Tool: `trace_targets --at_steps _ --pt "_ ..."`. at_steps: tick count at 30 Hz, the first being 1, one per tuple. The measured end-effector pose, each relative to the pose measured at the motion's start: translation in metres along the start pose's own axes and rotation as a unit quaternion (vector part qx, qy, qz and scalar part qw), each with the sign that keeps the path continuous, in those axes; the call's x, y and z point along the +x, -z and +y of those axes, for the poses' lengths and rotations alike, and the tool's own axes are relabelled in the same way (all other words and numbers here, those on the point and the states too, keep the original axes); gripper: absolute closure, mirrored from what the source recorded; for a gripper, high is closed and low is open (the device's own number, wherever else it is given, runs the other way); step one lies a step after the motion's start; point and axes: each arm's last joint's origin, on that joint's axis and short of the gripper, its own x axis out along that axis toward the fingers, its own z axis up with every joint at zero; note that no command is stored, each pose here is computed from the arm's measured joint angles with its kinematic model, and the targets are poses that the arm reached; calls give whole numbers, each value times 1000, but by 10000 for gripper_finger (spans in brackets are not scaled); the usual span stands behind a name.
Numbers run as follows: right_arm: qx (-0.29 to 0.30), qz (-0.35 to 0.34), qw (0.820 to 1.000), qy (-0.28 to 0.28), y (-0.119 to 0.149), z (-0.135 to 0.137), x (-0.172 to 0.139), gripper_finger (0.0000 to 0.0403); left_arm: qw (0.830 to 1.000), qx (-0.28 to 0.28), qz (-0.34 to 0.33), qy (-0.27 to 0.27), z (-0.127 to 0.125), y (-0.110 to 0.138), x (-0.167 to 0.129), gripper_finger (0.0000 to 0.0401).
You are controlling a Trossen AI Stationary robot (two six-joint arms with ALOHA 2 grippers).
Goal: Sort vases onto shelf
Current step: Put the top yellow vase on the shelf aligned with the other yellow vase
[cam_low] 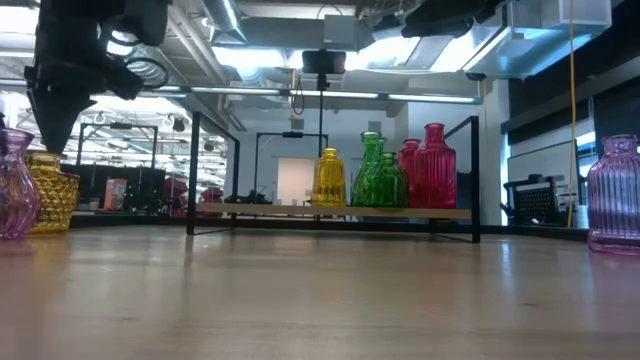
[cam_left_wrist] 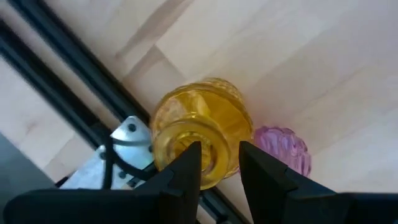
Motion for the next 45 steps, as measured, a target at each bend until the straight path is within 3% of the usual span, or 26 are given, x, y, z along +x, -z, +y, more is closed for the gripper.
trace_targets --at_steps 13,22,30,45 --pt "0 0 1000 0 0 0 0 237 999 26 12 18 -3 2 20 302" --pt "-2 0 1000 0 0 0 0 237 999 48 3 23 -5 0 20 352" --pt "-2 0 1000 0 0 0 0 237 998 58 2 24 -5 0 20 351" --pt "-6 -1 1000 0 0 0 0 237 987 98 -90 90 -20 -10 -32 350"
